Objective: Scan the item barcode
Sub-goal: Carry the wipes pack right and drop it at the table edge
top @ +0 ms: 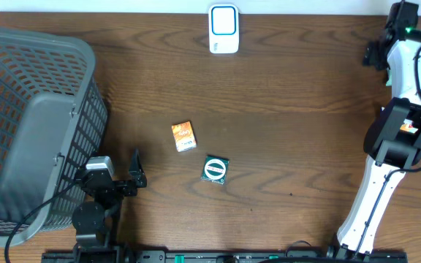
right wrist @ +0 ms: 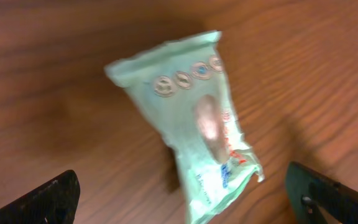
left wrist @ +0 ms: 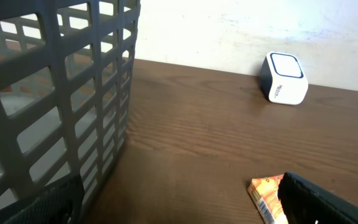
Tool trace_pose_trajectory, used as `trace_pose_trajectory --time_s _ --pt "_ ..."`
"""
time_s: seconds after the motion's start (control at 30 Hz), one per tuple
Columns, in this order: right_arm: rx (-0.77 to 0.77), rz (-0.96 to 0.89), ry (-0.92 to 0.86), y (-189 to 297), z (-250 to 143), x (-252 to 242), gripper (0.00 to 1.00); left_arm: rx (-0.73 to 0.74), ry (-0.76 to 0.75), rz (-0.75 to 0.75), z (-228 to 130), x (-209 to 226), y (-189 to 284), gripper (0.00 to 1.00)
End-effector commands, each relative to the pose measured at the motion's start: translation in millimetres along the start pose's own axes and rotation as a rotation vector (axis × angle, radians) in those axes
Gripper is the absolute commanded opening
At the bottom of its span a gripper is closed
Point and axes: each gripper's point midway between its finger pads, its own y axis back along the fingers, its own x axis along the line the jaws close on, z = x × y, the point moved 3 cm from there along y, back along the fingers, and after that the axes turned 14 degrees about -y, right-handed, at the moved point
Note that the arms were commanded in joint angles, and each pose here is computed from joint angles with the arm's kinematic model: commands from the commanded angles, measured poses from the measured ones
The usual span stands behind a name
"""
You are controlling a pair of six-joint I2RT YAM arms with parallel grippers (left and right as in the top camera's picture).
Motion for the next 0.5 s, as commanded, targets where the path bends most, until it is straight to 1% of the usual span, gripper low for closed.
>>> trace_pose_trajectory --time_s 0.0,0.1,0.2,0.33,0.4,0.47 --pt "-0.099 0.324 -0.095 103 44 27 0.99 0.042 0.011 -0.007 -14 -2 -2 0.98" --pt "-0.067 0.468 -0.086 152 37 44 0.99 0.041 0.011 -0.007 -14 -2 -2 0.98" --pt "-0.038 0.505 -0.123 193 25 54 0.99 0.042 0.011 -0.008 -14 -2 -2 0.98" --pt "0.041 0.544 -0.152 238 -4 78 0.99 0.042 0.011 -0.008 -14 -2 -2 0.98" --pt "0.121 0.574 -0.174 258 -27 95 0.99 0.042 0.011 -0.007 -14 -2 -2 0.98" --pt "0.25 0.619 -0.166 275 -58 114 0.99 0.042 0.011 -0.008 -14 -2 -2 0.98"
